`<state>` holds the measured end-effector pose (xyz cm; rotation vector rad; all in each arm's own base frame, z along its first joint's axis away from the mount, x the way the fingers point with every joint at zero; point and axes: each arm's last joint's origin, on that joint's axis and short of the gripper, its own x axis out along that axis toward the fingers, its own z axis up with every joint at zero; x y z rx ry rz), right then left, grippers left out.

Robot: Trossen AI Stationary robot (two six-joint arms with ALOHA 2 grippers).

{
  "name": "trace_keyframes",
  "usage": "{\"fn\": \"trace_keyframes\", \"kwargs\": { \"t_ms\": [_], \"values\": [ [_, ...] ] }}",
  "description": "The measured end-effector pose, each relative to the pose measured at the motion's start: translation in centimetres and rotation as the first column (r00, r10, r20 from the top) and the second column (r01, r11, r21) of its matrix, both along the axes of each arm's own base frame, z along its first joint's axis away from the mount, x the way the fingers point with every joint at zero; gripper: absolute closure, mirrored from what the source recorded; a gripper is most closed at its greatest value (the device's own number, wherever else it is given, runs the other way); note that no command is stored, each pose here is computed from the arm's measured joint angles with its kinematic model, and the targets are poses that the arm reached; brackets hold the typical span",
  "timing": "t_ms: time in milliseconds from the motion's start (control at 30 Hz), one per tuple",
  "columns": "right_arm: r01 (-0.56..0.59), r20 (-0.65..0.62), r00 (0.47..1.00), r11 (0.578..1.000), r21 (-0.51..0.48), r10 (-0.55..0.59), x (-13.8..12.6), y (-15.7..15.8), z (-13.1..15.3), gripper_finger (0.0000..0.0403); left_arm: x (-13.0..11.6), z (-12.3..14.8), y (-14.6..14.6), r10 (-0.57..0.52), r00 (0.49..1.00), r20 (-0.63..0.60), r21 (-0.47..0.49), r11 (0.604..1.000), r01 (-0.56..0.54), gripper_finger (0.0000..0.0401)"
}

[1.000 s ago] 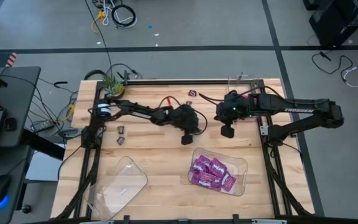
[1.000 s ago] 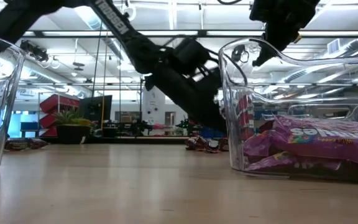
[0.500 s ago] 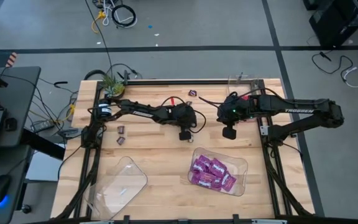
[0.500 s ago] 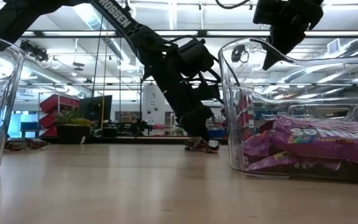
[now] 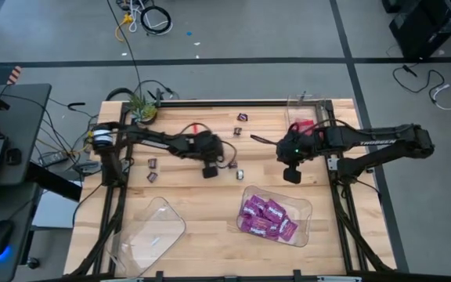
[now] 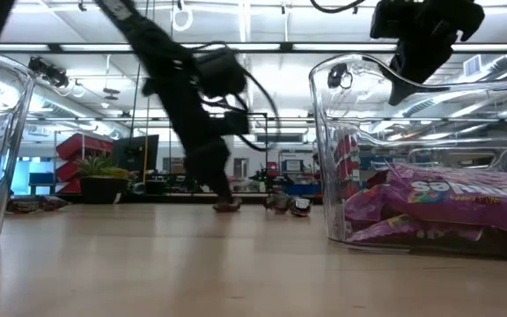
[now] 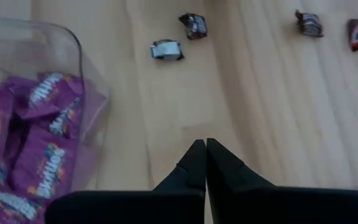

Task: Sort candy
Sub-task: Move the brown candies closer to the center, then move the bottom right transparent bin beside the top right transparent bin

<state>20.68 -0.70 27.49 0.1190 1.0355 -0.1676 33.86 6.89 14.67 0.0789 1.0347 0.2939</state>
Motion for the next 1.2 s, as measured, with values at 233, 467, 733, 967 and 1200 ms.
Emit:
{"fn": "trace_keyframes", "kwargs": {
  "t_ms": [233,467,733,967,1200],
  "values": [
    [-0.059,0.151,0.988,0.994,0.097,0.044,2.6,2.3,-1.1,0.0364,-5.1,2.3,-1.8,0.008,0.974,0.227,-0.008,1.0,-0.007,0.0401],
    [-0.121,0.107,0.988,0.989,0.079,0.112,6.2,3.4,-3.5,0.0273,-7.2,4.9,-3.5,-0.036,0.932,0.362,0.002,0.999,0.038,0.0401],
    [-0.162,0.037,0.987,0.984,0.073,0.159,9.7,3.6,-4.7,0.023,-7.3,5.3,-4.5,-0.07,0.925,0.373,0.003,0.997,0.074,0.04],
    [-0.168,-0.002,0.985,0.977,0.132,0.17,11.1,3.2,-5.3,0.0311,-7.3,5.3,-4.7,-0.079,0.925,0.372,0.003,0.997,0.083,0.04],
    [-0.176,-0.001,0.984,0.971,0.16,0.178,11.1,2.8,-5.1,0.0392,-7.3,5.3,-4.7,-0.079,0.926,0.37,0.004,0.996,0.084,0.04]
  ]
}}
